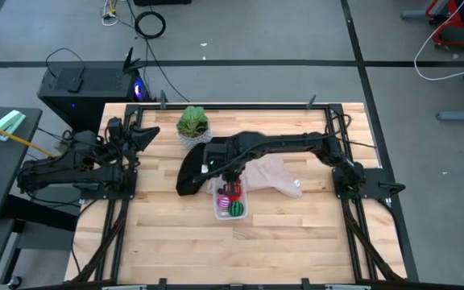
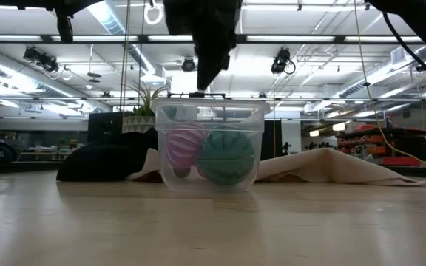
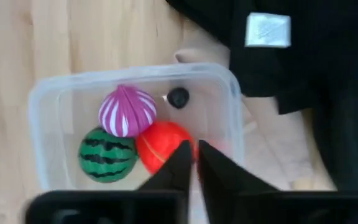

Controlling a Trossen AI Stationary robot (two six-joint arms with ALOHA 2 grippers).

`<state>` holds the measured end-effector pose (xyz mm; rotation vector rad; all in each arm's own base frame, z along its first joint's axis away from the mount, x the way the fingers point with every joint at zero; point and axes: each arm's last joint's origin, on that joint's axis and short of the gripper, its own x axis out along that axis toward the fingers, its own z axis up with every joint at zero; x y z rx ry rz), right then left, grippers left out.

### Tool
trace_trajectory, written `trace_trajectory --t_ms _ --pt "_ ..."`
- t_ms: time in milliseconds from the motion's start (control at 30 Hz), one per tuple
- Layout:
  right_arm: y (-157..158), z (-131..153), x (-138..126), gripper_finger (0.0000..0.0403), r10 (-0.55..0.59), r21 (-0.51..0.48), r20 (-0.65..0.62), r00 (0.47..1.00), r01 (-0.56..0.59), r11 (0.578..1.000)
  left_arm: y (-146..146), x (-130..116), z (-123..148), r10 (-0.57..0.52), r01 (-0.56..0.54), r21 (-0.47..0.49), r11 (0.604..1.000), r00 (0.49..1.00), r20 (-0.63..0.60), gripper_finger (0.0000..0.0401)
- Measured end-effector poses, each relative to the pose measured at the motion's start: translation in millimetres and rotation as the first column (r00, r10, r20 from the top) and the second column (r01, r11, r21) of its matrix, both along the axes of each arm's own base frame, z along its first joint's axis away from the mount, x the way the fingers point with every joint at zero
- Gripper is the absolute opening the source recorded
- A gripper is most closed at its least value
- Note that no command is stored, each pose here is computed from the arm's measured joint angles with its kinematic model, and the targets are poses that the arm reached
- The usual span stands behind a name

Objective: Pick and placing Produce into tupperware
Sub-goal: Return To Home Position

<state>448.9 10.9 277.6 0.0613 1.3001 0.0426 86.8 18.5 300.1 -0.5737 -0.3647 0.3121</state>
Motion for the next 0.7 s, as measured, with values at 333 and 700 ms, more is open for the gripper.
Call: trace_trajectory --t_ms 333,700 --pt "-42.4 103.5 -64.9 0.0005 -0.079 -0.008 0.248 0.966 0.084 0.996 1.1 -0.6 0.1 0.045 -0.045 0.000 0.999 0.999 -0.001 0.0046" --pt "-35.6 140.7 -225.4 0.0002 -0.374 0.129 0.314 0.873 0.351 0.927 1.2 -0.6 0.3 0.059 -0.059 0.043 0.997 0.998 -0.017 0.0039"
